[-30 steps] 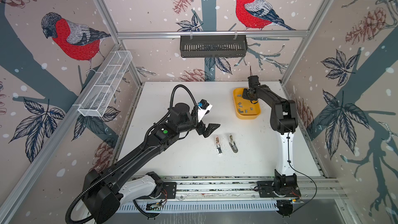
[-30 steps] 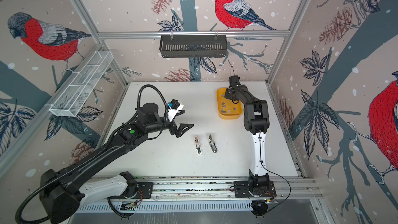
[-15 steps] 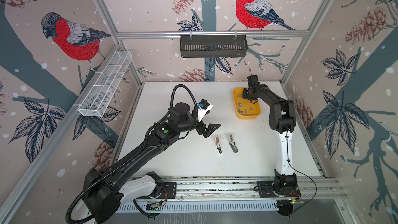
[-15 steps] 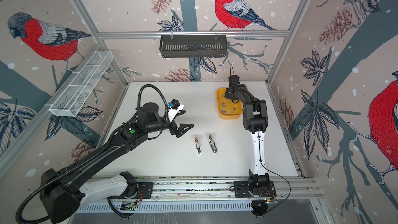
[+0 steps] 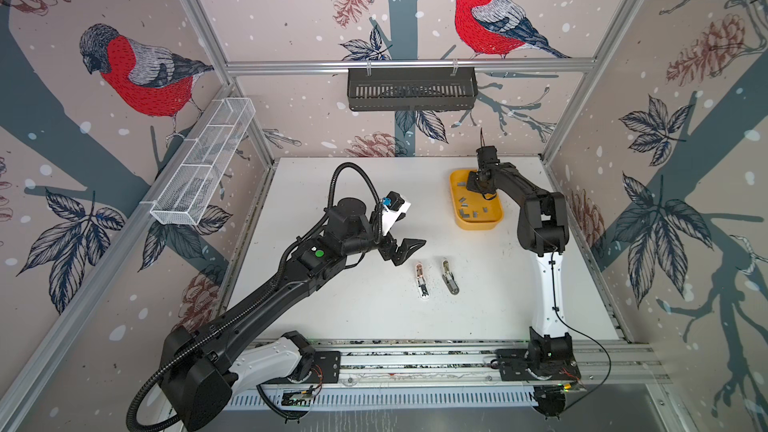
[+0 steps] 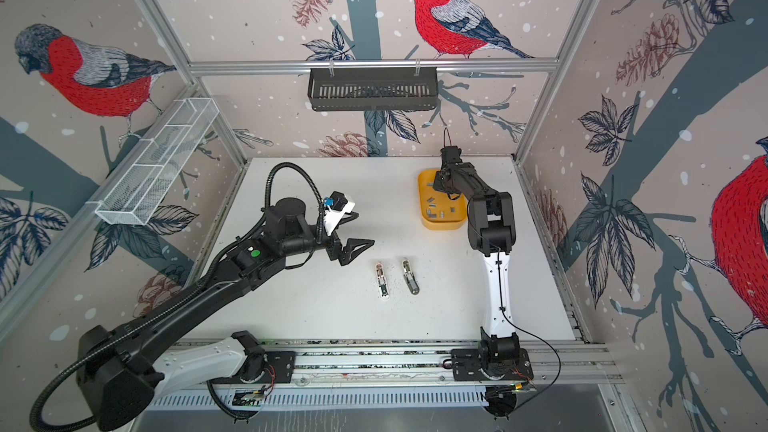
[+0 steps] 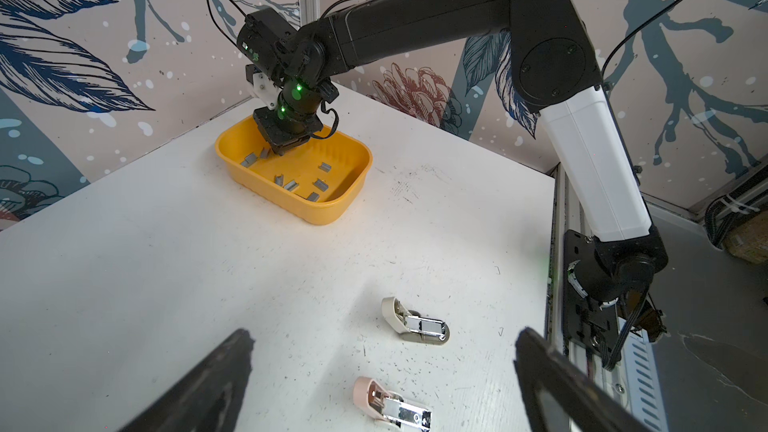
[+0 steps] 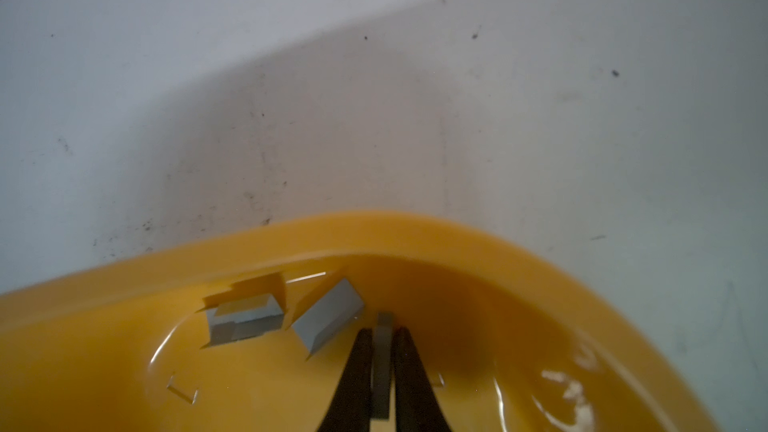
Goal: Load the staples into the stapler
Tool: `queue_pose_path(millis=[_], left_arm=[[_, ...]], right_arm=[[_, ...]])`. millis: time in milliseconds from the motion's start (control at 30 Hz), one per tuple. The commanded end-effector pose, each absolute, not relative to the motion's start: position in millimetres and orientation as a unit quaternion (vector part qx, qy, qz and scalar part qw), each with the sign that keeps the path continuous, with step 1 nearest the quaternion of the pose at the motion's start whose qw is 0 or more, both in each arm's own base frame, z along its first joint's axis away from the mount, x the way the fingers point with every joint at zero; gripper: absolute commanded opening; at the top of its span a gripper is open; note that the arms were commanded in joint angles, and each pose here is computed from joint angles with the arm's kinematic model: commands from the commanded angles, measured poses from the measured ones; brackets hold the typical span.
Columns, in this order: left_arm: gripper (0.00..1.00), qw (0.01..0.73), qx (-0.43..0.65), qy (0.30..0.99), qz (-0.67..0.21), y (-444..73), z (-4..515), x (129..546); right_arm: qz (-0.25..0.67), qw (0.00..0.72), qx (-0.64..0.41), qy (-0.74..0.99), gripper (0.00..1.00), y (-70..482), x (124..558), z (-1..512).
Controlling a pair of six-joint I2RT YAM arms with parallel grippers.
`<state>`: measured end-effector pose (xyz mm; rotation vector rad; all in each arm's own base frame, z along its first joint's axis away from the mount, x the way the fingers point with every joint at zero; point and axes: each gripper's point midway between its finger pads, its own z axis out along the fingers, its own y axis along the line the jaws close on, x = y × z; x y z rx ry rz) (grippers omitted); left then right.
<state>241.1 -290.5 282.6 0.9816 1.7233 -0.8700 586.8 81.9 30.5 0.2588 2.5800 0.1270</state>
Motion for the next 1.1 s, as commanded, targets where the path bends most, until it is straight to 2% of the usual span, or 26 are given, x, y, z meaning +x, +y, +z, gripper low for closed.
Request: queue_pose_path(millis=[0, 267, 567, 800, 1067], left_arm=[[0.98, 0.487, 0.408, 0.685, -0.357, -292.3, 294.3, 242.1], [0.98, 0.487, 0.408, 0.683, -0.359, -292.9, 295.6, 242.2], [0.98, 0.501, 0.365, 0.695, -0.365, -273.1, 303.2, 261.5], [0.98, 0.521, 0.299, 0.72, -0.347, -233.2, 309.4, 299.6], [0.98, 0.544, 0.258, 0.727, -0.331, -199.4, 316.6, 319.2]], right_arm=[[0.04, 0.265, 0.092, 0.959, 0.12, 80.6, 583.5, 29.7], [0.038, 0.28, 0.088, 0.955, 0.1, 80.7, 583.7, 45.3], [0.061, 0.328, 0.061, 0.941, 0.1, 97.6, 560.3, 106.1], [0.138, 0.371, 0.002, 0.918, 0.1, 165.9, 492.6, 164.2], [0.259, 0.359, -0.064, 0.894, 0.1, 277.1, 382.7, 181.4]])
